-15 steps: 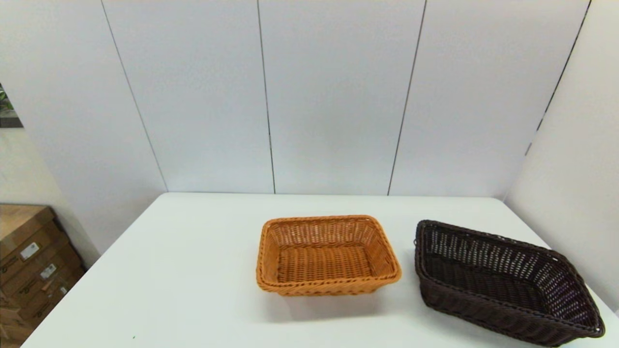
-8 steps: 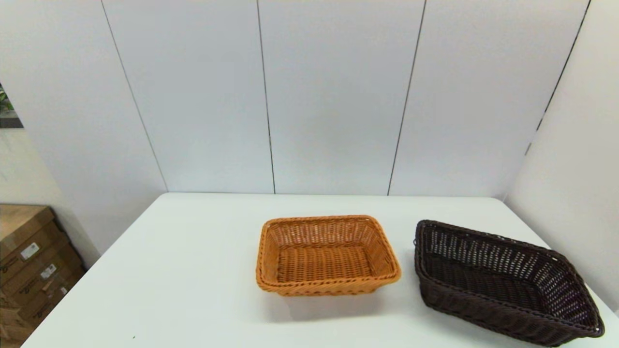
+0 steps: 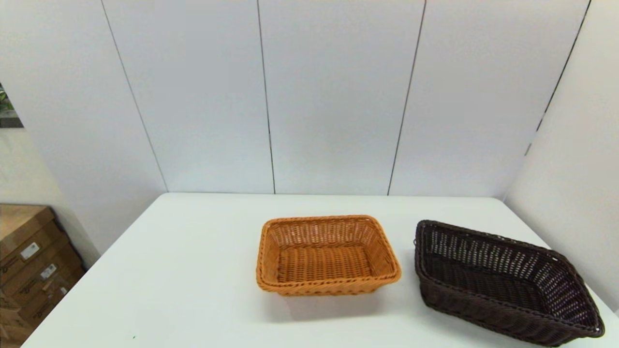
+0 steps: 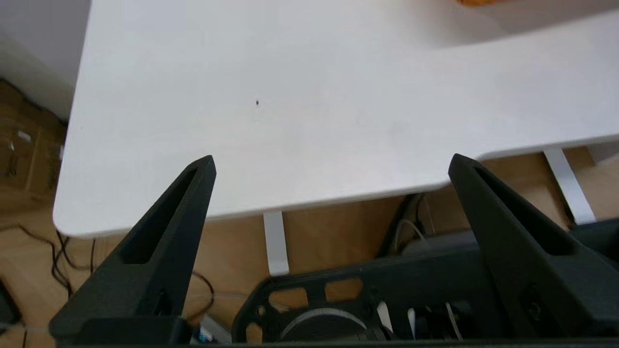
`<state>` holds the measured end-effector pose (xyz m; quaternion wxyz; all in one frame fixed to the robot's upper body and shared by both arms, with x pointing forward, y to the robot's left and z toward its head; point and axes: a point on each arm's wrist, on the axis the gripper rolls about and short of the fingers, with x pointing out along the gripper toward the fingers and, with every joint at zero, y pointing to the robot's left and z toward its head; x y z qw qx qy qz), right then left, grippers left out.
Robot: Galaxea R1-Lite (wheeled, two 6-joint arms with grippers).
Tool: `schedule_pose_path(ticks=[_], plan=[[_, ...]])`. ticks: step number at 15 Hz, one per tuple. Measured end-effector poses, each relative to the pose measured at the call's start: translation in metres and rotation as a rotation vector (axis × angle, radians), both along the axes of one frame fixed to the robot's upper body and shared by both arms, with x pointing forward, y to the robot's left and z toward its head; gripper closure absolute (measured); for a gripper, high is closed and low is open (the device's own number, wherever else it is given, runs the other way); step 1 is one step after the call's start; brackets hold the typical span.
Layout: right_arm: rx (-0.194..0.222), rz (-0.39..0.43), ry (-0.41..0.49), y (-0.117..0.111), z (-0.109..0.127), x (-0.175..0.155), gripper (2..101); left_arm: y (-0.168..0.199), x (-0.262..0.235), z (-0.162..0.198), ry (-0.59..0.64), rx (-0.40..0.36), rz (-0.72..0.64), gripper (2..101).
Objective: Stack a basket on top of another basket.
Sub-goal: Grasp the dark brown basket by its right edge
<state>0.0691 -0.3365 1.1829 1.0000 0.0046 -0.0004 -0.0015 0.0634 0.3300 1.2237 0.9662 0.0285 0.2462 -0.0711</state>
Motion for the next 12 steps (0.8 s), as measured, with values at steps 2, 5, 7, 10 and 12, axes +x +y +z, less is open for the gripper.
schedule_pose_path(ticks=[2,5,7,10,12], plan=[[0.000,0.000,0.000,0.000,0.000,0.000,4.6,0.000,0.003,-0.009,-0.095,0.003,0.007,5.4],[0.000,-0.001,0.000,0.000,0.000,0.000,4.6,0.001,0.011,-0.021,-0.215,0.012,0.027,5.4],[0.000,0.000,0.000,0.000,0.000,0.000,4.6,0.001,0.017,-0.026,-0.297,0.016,0.061,5.4],[0.000,0.000,0.000,0.000,0.000,0.000,4.6,0.003,0.019,-0.036,-0.330,0.024,0.105,5.4],[0.000,0.000,0.000,0.000,0.000,0.000,4.6,0.003,0.016,-0.038,-0.363,0.019,0.108,5.4]])
